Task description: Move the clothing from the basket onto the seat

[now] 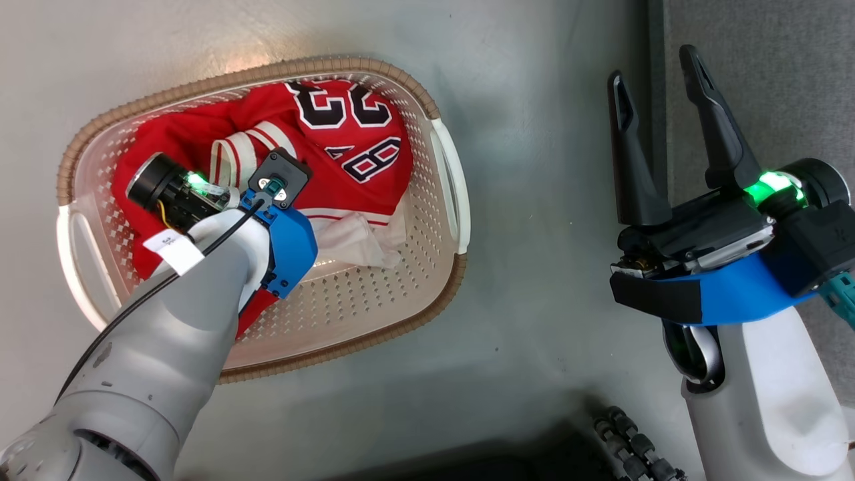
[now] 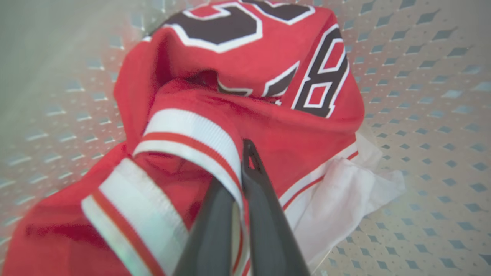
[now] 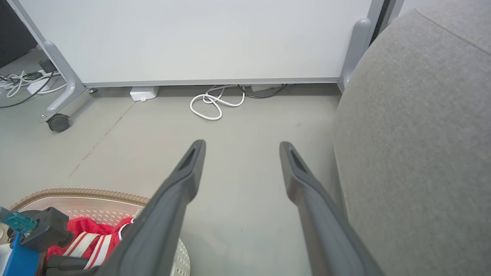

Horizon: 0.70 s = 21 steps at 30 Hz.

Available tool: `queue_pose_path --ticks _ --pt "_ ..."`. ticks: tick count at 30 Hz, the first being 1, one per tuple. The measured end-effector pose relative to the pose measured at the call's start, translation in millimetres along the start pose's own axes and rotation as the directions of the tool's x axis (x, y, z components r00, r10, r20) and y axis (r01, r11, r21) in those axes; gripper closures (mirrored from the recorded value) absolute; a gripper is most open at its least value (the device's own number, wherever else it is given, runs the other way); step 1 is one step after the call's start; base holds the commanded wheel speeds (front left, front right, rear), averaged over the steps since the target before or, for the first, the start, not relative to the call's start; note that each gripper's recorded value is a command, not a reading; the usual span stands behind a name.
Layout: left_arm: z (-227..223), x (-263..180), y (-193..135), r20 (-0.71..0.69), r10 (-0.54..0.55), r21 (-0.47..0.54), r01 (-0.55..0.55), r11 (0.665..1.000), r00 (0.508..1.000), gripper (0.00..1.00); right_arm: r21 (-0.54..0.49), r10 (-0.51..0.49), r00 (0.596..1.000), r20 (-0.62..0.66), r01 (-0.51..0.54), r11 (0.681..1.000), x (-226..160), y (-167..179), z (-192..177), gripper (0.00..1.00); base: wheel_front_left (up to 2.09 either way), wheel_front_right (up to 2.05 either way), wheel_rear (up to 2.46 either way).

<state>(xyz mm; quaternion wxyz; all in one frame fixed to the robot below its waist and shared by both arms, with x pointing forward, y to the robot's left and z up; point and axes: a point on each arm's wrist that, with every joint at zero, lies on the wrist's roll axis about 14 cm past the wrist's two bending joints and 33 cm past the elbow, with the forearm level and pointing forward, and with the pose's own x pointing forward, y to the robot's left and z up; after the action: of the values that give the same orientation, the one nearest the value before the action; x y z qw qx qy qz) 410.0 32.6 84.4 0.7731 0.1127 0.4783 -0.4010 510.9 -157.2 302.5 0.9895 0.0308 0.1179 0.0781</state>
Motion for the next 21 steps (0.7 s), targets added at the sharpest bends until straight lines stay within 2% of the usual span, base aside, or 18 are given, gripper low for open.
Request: queue_pose_path --ticks 14,21 --pt "53 -42 -8 0.170 0.035 -0.045 -0.028 0.999 0.985 1.00 0.009 0.015 0.995 0.100 -0.016 1.000 -4 9 53 0.00 0.00 0.00 0.00" --pt "97 -73 -13 0.307 0.054 -0.066 -0.036 0.997 0.950 1.00 0.009 0.012 0.989 0.146 -0.013 1.000 -14 12 80 0.00 0.00 0.00 0.00"
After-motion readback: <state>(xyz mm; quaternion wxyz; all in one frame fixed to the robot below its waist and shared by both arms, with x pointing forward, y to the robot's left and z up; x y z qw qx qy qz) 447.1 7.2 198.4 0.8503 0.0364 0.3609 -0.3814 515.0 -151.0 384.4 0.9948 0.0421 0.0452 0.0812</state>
